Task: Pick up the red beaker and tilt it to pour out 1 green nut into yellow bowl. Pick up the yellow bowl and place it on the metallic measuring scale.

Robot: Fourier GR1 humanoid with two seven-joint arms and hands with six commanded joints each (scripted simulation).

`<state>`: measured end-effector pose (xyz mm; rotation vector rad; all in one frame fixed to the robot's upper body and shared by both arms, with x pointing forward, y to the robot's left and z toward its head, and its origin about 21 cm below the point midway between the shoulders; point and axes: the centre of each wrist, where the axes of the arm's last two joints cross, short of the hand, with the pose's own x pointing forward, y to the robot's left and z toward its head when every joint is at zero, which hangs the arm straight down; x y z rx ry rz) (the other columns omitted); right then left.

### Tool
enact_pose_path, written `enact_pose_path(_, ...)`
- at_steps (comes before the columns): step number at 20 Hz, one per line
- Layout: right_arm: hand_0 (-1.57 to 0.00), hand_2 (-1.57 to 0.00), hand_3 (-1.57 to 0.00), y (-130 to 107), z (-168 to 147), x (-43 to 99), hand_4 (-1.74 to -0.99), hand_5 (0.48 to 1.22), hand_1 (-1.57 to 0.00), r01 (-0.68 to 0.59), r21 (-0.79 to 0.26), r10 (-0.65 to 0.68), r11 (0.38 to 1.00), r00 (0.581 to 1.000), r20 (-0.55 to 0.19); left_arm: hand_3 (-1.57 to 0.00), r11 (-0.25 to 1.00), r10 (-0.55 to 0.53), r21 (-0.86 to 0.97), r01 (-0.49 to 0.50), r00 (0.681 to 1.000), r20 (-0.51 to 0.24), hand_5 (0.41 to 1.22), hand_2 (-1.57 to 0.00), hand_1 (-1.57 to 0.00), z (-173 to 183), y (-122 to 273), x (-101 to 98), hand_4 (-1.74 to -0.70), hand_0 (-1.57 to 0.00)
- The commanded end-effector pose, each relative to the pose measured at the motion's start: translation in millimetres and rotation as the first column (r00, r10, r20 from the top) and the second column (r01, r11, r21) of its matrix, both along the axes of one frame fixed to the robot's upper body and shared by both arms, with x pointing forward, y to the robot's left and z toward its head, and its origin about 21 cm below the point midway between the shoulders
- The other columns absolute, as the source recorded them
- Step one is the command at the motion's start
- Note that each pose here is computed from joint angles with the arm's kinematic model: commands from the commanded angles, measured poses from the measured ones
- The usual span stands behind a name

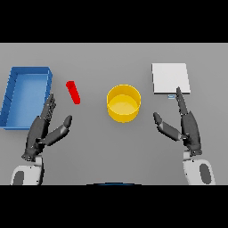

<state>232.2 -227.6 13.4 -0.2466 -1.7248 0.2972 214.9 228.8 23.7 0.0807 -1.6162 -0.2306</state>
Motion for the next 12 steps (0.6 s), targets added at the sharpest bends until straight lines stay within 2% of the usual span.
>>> enact_pose_path(1,0.0,0.0,0.0,2,1,-1.9,-1.103,0.592,0.0,-0.018,0.023,0.018,1.0,1.0,-0.001,0.0,1.0,0.002,0.008,-0.002,1.0,-0.018,0.655,0.0,0.0,2,1,0.5,-1.14,0.0)
enact_pose_path(3,0.0,0.0,0.0,0,-2,-1.1,-1.131,0.607,0.0,-0.028,0.028,0.029,0.999,0.999,-0.029,0.0,1.0,-0.004,0.009,0.005,0.998,-0.061,0.65,0.0,0.0,0,-4,5.5,-1.14,0.0)
enact_pose_path(4,0.0,0.0,0.0,-1,0,-0.3,-1.147,0.614,0.0,-0.033,0.032,0.033,0.999,0.999,-0.021,0.0,1.0,-0.01,0.009,0.011,0.998,-0.063,0.649,0.0,0.0,-2,-5,7.6,-1.14,0.0)
enact_pose_path(5,0.0,0.0,0.0,0,-3,-5.2,-1.163,0.624,0.0,-0.05,0.038,0.051,0.998,0.999,-0.017,0.0,1.0,-0.005,0.017,0.006,0.997,-0.08,0.648,0.0,0.0,-6,0,12.2,-1.14,0.0)
enact_pose_path(7,0.0,0.0,0.0,0,0,0.3,-1.189,0.626,0.0,-0.058,0.068,0.061,0.996,0.997,-0.037,0.0,1.0,-0.002,0.019,0.005,0.993,-0.12,0.643,0.0,0.0,-13,-1,28.7,-1.14,0.0)
enact_pose_path(12,0.0,0.0,0.0,0,0,0.2,-1.22,0.626,0.0,-0.057,0.089,0.059,0.994,0.998,-0.027,0.0,0.999,-0.009,0.032,0.013,0.992,-0.123,0.644,0.0,0.0,-29,0,64.2,-1.18,0.0)
